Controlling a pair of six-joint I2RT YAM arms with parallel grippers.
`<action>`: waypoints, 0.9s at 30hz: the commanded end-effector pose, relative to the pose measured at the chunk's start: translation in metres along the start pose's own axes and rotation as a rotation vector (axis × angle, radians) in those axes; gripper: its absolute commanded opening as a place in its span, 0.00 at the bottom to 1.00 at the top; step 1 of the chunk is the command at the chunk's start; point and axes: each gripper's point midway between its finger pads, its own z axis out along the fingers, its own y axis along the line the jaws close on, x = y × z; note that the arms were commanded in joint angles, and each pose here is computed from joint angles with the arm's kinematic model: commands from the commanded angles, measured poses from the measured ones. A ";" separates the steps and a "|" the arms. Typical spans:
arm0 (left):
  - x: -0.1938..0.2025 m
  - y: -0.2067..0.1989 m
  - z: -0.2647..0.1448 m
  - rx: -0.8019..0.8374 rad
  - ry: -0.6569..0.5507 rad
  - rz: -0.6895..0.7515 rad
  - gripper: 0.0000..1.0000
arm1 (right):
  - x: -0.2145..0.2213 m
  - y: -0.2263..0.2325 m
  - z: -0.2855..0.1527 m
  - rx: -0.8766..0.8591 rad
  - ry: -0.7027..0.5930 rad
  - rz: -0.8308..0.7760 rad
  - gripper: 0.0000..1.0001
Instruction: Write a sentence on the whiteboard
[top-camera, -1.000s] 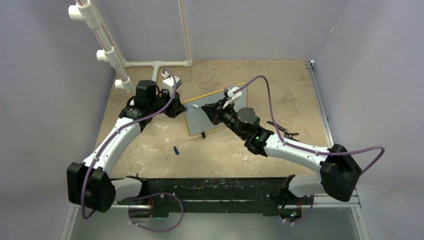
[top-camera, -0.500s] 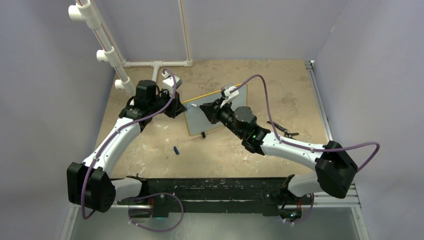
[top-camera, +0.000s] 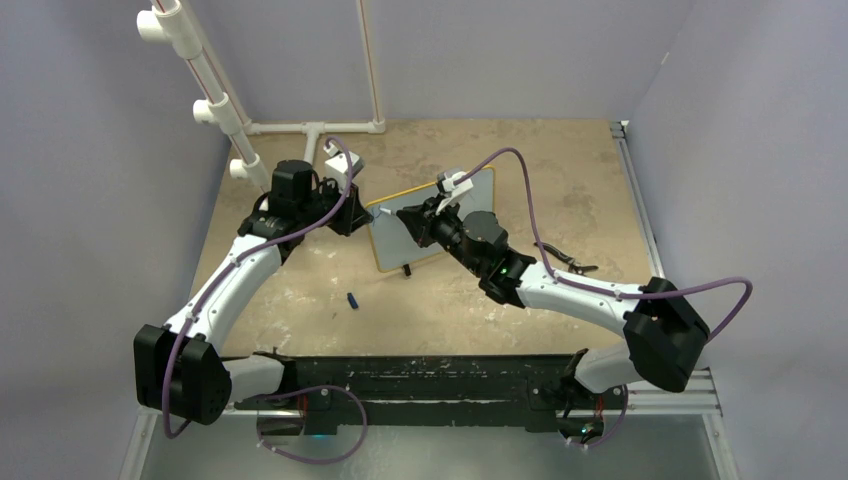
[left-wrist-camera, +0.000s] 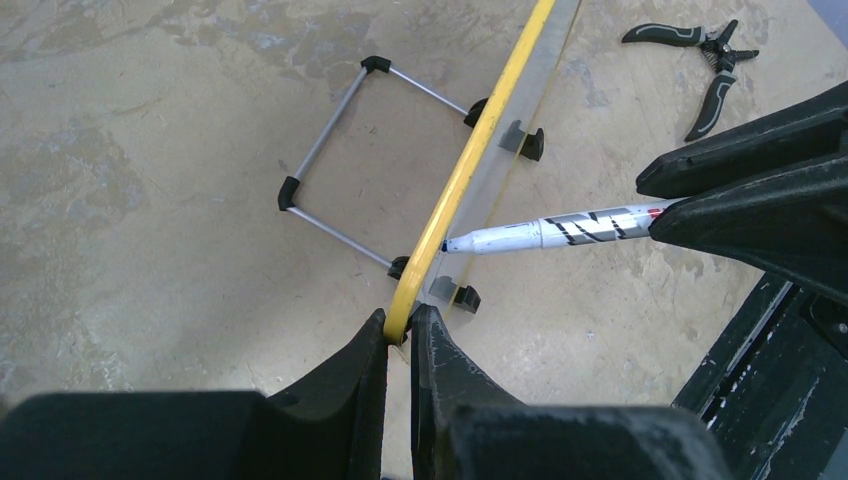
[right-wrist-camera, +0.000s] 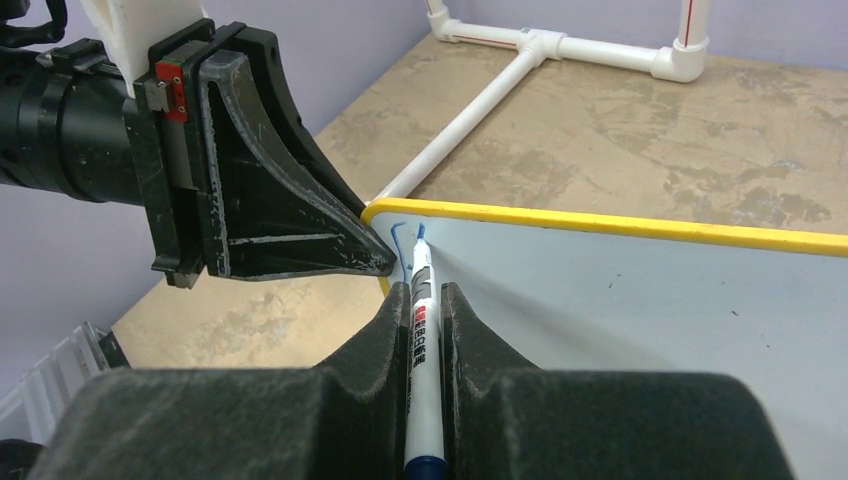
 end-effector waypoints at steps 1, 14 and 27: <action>-0.014 0.000 -0.006 -0.009 -0.056 0.056 0.00 | -0.012 -0.007 0.001 0.040 -0.030 -0.001 0.00; -0.015 0.000 -0.006 -0.009 -0.058 0.057 0.00 | 0.033 -0.021 -0.009 0.072 0.076 0.016 0.00; -0.014 0.001 -0.006 -0.013 -0.054 0.055 0.00 | -0.012 -0.001 -0.023 -0.017 -0.046 0.034 0.00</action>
